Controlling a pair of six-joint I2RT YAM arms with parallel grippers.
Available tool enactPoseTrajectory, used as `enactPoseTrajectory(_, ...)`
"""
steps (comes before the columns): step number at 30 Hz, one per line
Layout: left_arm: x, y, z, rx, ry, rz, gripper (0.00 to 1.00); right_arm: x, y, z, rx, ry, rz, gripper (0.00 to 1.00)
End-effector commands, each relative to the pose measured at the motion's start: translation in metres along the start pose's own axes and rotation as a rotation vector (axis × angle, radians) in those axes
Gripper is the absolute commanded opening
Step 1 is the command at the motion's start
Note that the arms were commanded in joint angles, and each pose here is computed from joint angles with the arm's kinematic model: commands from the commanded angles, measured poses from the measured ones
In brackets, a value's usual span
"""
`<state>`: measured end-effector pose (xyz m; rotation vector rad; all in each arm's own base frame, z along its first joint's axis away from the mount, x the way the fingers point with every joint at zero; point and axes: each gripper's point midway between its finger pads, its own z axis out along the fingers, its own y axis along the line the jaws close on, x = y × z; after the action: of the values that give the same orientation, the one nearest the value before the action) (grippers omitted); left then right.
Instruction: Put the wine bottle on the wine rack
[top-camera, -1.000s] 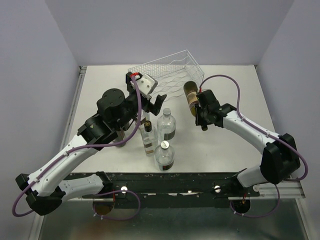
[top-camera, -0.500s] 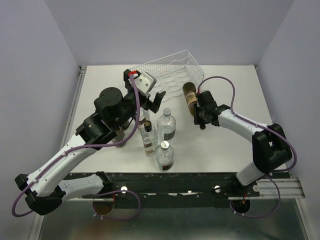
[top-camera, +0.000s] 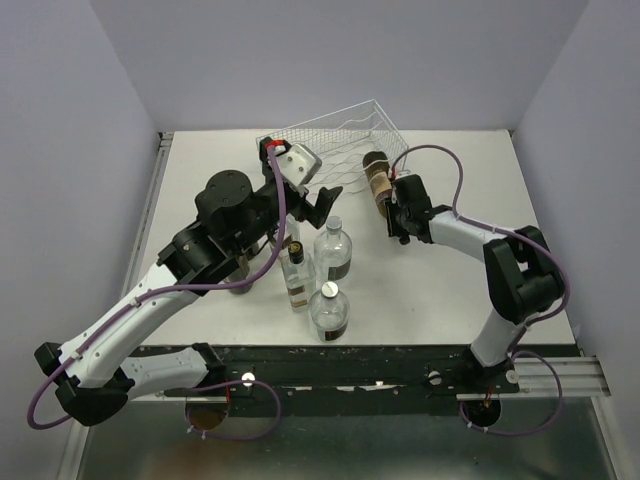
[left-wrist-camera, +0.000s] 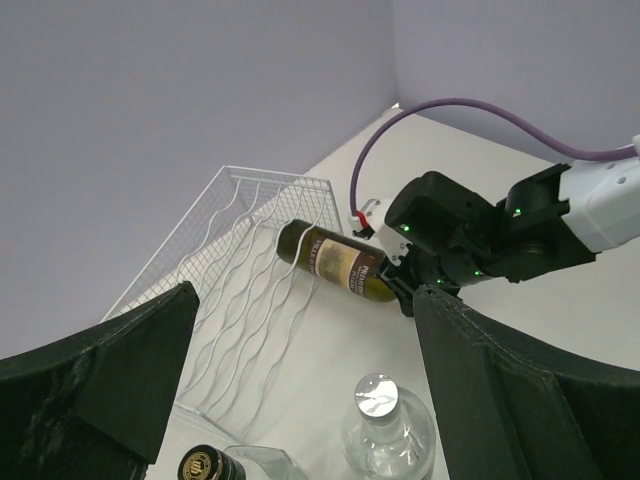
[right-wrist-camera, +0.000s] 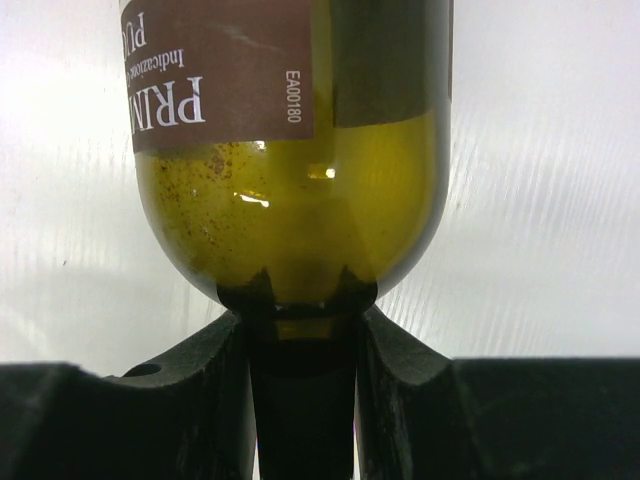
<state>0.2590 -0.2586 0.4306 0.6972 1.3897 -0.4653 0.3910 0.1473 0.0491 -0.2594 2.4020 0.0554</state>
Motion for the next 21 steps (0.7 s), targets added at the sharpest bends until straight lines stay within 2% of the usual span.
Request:
enactPoseTrajectory(1,-0.02,-0.006,-0.002,0.041,-0.046,-0.024,0.99,-0.096,-0.005,0.005,0.036,-0.284,-0.049,0.01)
enactPoseTrajectory(6,-0.019,-0.009,-0.001,0.054,-0.045,-0.027,0.99,-0.12,-0.014,0.023,0.08,-0.292,-0.092,0.0)
enactPoseTrajectory(11,-0.016,-0.01,0.0,0.058,-0.033,-0.028,0.99,-0.124,-0.021,0.041,0.095,-0.197,-0.083,0.01)
enactPoseTrajectory(21,-0.016,-0.013,0.0,0.072,-0.034,-0.038,0.99,-0.127,-0.026,0.049,0.092,-0.138,-0.068,0.01)
